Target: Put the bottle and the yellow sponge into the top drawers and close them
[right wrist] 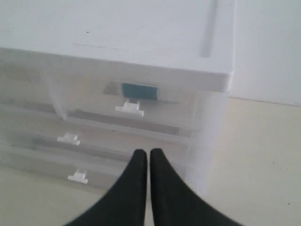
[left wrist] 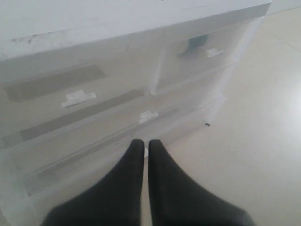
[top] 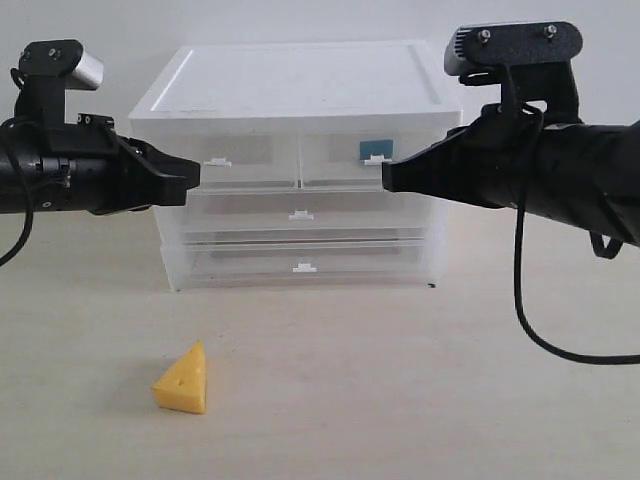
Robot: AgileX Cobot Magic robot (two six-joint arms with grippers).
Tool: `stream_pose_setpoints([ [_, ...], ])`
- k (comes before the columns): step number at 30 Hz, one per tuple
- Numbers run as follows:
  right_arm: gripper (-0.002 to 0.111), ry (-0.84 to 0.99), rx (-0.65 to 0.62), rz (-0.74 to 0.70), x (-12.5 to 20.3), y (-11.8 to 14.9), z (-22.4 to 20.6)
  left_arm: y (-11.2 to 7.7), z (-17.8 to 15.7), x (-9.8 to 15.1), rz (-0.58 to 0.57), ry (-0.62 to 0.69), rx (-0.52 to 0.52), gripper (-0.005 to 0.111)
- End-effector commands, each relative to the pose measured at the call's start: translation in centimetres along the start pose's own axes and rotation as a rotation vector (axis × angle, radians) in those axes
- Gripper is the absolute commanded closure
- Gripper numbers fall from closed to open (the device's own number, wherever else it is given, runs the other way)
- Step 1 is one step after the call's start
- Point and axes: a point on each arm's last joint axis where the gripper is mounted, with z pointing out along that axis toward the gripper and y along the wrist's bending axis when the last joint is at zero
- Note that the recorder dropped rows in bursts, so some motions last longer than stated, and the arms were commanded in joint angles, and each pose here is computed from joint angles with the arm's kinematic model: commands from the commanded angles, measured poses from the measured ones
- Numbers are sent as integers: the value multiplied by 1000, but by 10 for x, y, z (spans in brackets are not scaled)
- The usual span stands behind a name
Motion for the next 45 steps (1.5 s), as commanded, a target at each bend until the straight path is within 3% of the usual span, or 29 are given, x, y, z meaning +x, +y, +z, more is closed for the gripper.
stream_pose_setpoints([
  [1, 108, -13, 42, 65, -5, -6, 3, -1, -2, 1, -6, -1, 13, 103],
  [6, 108, 108, -4, 125, 7, -6, 36, -3, -1, 3, -8, 6, 33, 103],
  [12, 108, 100, -35, 137, -5, 2, 56, -1, -1, 5, 29, 26, 17, 103],
  [19, 108, 44, 12, 115, -14, -2, 58, 1, -1, 5, 112, 25, -3, 103],
  [45, 108, 27, 60, 43, -11, 0, 94, 3, -1, 6, 123, 35, -22, 103],
])
